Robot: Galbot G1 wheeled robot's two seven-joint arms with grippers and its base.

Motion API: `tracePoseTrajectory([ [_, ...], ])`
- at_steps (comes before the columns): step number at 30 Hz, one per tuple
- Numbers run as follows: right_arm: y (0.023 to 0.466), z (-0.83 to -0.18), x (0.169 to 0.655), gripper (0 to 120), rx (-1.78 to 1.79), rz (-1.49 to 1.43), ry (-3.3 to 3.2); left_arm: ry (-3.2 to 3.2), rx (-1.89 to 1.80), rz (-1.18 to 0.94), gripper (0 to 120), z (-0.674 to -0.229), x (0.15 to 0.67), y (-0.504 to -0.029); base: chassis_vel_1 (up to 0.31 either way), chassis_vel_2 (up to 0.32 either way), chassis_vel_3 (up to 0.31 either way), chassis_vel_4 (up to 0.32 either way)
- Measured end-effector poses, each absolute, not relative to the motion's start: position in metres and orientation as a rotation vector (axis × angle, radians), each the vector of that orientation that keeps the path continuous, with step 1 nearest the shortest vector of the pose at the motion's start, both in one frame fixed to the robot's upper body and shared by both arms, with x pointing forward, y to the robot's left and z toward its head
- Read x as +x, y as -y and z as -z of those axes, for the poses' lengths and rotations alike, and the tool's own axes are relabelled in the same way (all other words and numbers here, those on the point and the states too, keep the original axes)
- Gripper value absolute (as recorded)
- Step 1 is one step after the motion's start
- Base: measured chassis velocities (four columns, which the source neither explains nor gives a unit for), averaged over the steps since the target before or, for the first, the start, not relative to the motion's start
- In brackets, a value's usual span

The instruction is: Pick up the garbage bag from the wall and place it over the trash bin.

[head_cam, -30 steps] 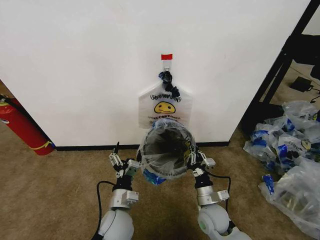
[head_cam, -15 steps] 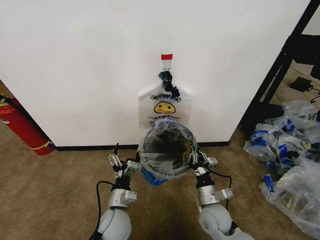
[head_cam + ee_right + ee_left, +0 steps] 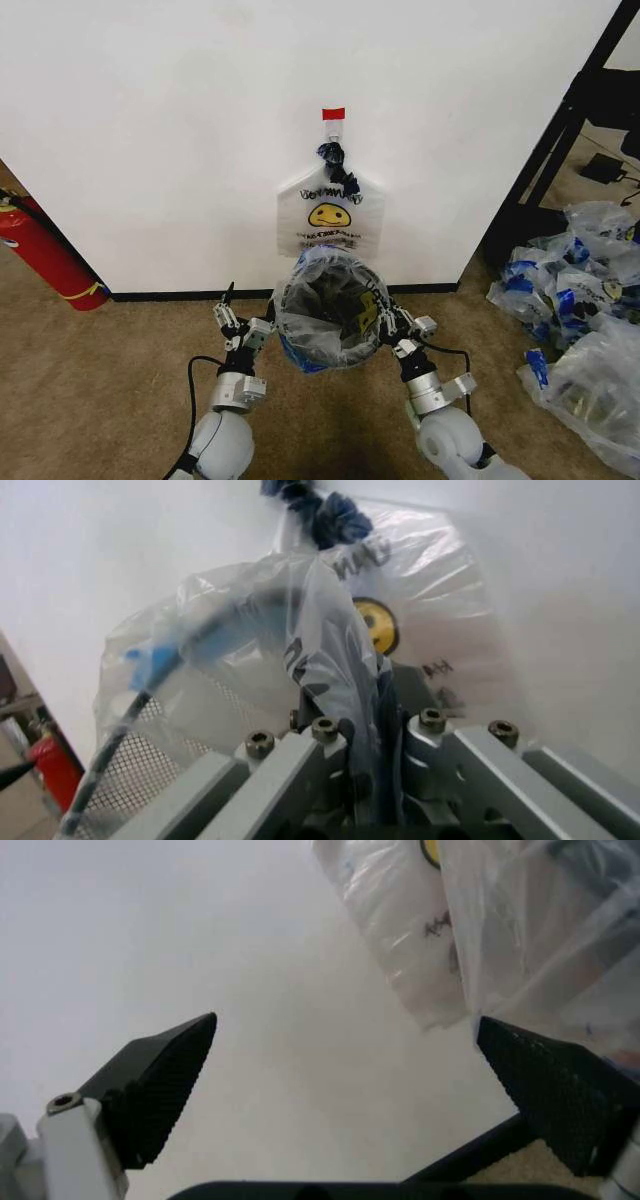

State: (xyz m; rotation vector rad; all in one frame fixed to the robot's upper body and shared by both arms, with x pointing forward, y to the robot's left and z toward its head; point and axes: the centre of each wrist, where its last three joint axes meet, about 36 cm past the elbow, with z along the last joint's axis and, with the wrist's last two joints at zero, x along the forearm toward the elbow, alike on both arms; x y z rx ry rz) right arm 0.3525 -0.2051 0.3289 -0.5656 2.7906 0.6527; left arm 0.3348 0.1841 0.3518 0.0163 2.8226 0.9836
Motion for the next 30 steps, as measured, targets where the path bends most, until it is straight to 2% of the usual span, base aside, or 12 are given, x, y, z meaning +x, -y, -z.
tracePoseTrajectory([
  [6,0.207,-0.33,0.359,2,-0.493,-0.736,-2.806,-2.829,0.043,-0.927,100,-0.351,0.331,-0.184,0.0,0.0,0.0,0.0],
  [10,0.211,-0.332,0.364,2,-0.381,-0.854,-2.823,-2.881,0.054,-0.776,100,-0.352,0.333,-0.194,0.0,0.0,0.0,0.0],
  [11,0.212,-0.333,0.365,2,-0.354,-0.886,-2.826,-2.906,0.077,-0.681,100,-0.353,0.334,-0.195,0.0,0.0,0.0,0.0],
  [12,0.212,-0.334,0.366,2,-0.316,-0.936,-2.829,-2.948,0.122,-0.474,100,-0.353,0.337,-0.195,0.0,0.0,0.0,0.0],
  [13,0.212,-0.334,0.366,2,-0.294,-0.964,-2.83,-2.964,0.161,-0.362,100,-0.352,0.339,-0.196,0.0,0.0,0.0,0.0],
  [14,0.212,-0.334,0.366,2,-0.294,-0.964,-2.83,-2.964,0.161,-0.362,100,-0.352,0.339,-0.196,0.0,0.0,0.0,0.0],
  [17,0.209,-0.338,0.369,2,-0.236,-1.041,-2.828,-2.935,0.36,-0.07,100,-0.343,0.346,-0.205,0.0,0.0,0.0,0.0],
  [20,0.206,-0.344,0.371,2,-0.193,-1.115,-2.826,-2.883,0.577,0.083,100,-0.327,0.347,-0.216,0.0,0.0,0.0,0.0],
  [25,0.203,-0.35,0.373,2,-0.157,-1.16,-2.821,-2.84,0.843,0.192,100,-0.315,0.34,-0.227,0.0,0.0,0.0,0.0],
  [30,0.204,-0.352,0.371,2,-0.143,-1.181,-2.819,-2.827,1.003,0.168,100,-0.311,0.336,-0.234,0.0,0.0,0.0,0.0],
])
